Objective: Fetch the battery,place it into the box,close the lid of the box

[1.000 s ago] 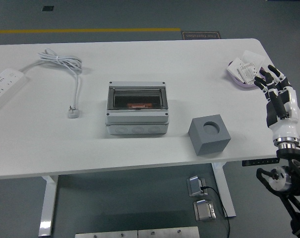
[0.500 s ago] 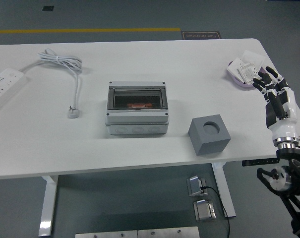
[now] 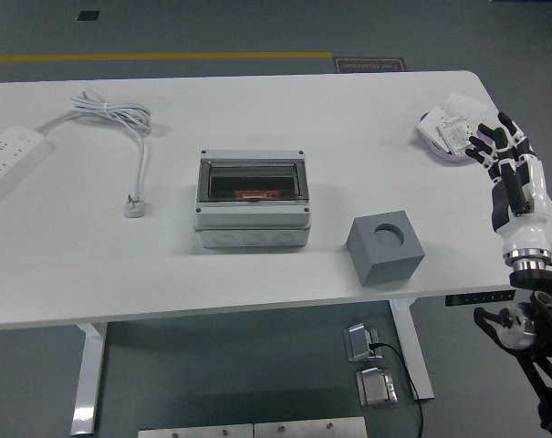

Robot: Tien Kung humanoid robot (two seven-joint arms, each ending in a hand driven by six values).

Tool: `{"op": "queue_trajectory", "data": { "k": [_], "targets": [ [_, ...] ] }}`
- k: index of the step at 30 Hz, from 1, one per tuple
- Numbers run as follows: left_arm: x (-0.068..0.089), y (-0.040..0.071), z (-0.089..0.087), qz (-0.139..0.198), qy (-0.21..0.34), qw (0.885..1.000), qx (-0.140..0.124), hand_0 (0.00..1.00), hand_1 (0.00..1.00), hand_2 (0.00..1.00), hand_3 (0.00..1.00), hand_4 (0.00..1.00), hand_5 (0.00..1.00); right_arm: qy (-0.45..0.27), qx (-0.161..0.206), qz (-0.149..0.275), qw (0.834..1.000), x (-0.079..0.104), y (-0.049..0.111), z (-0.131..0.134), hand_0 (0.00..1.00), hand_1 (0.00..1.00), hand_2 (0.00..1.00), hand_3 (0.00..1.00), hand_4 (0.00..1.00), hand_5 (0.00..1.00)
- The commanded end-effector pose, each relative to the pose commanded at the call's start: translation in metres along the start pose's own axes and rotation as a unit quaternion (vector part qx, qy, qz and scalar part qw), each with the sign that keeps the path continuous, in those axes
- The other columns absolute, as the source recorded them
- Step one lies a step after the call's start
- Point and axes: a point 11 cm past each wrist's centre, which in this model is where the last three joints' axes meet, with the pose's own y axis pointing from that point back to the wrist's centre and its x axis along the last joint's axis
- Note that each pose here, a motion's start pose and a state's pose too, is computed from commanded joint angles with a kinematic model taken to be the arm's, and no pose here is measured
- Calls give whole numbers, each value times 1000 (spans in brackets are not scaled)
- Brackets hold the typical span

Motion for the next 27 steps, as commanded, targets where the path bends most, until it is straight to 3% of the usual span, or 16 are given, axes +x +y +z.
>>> {"op": "queue_trajectory", "data": {
  "k": [5,6,11,12,27],
  "targets": [
    [-1,0,0,-1,0,1000,1,569,686,553,593,493,161,-4,-2,4,1000,1,0,1,998,847,816,629,916,744],
    [-1,0,0,-1,0,1000,1,569,686,552,593,492,160,-5,-2,5,1000,2,1,1,998,871,864,749,917,712],
    [-2,0,0,-2,0,1000,0,569,686,552,593,492,160,-9,-3,8,1000,2,1,2,998,871,864,749,917,712],
    [-2,0,0,-2,0,1000,0,569,686,553,594,491,160,-10,-3,8,1000,2,1,2,998,797,877,998,928,710],
    [-1,0,-1,0,1,1000,3,570,686,553,594,491,160,1,3,8,1000,4,-1,-1,998,780,861,998,938,727]
  ]
}}
